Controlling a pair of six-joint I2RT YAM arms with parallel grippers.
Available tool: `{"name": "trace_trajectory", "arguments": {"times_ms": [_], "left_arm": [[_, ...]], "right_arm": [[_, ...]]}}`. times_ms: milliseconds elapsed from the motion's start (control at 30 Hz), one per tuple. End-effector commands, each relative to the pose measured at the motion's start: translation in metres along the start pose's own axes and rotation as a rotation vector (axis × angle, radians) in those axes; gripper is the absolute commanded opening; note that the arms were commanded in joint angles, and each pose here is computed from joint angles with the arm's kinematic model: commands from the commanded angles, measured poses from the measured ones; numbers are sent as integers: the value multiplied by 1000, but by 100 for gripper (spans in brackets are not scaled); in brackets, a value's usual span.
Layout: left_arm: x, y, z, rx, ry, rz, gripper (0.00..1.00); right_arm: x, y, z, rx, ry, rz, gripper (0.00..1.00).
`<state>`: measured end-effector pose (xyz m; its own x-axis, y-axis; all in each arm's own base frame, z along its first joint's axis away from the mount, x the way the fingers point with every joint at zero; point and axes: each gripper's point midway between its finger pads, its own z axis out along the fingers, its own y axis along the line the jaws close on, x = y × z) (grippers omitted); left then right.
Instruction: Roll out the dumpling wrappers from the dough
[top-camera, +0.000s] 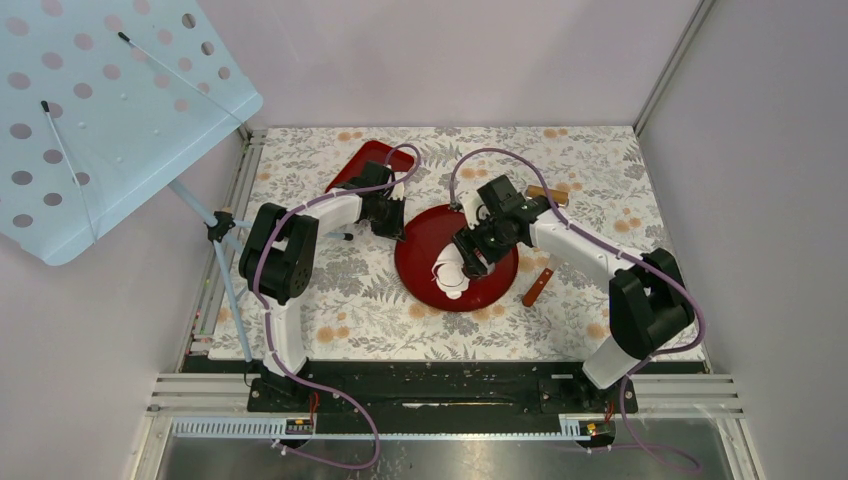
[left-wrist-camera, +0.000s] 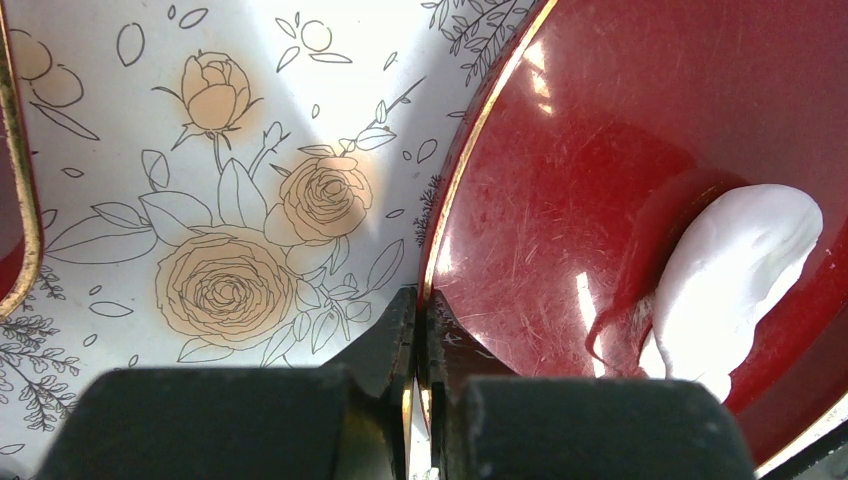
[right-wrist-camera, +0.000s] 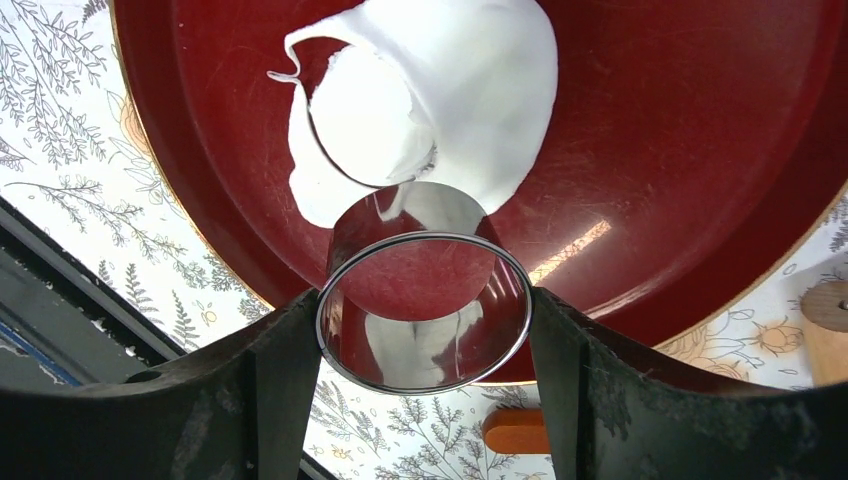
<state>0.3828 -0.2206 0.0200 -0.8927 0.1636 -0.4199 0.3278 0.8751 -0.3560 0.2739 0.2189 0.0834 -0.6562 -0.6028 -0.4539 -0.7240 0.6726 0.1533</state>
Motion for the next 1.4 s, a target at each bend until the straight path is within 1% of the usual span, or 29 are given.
{"name": "trace_trajectory", "arguments": {"times_ms": [0, 133, 200, 300, 367, 467, 600, 700, 733, 900, 967, 1133, 1233, 1367], "left_arm": [[25, 9, 15, -31, 77, -18, 0], [25, 8, 15, -29, 78, -18, 0], [26, 8, 15, -29, 80, -18, 0], [26, 8, 15, -30, 79, -19, 0], [26, 9, 14, -29, 78, -19, 0], [26, 9, 15, -30, 78, -19, 0], [25, 9, 14, -28, 77, -20, 0], [24, 9, 12, -27, 72, -20, 0], [24, 9, 12, -27, 72, -21, 0], [25, 9, 15, -23, 76, -26, 0], [24, 9, 14, -24, 74, -27, 0], [23, 9, 12, -25, 68, -24, 0], [23, 10, 11, -26, 65, -27, 0], [24, 10, 13, -21, 70, -30, 0]], "right_arm": [[-15, -9, -14, 61, -77, -18, 52], [-17, -14, -13, 90, -59, 1, 52], [-17, -26, -15, 154, -51, 16, 52], [-12, -52, -25, 297, -37, 30, 53], [-7, -61, -34, 322, -43, 44, 54], [5, -68, -42, 361, -31, 13, 55], [19, -75, -52, 421, 23, -13, 56], [40, -89, -67, 511, 52, -16, 58], [54, -93, -69, 531, 72, -2, 58], [97, -99, -77, 538, 130, 31, 59], [104, -96, -77, 529, 135, 23, 59], [124, -106, -94, 617, 213, -24, 61], [146, -103, -87, 596, 257, -22, 62], [162, -104, -79, 563, 294, -5, 62]]}}
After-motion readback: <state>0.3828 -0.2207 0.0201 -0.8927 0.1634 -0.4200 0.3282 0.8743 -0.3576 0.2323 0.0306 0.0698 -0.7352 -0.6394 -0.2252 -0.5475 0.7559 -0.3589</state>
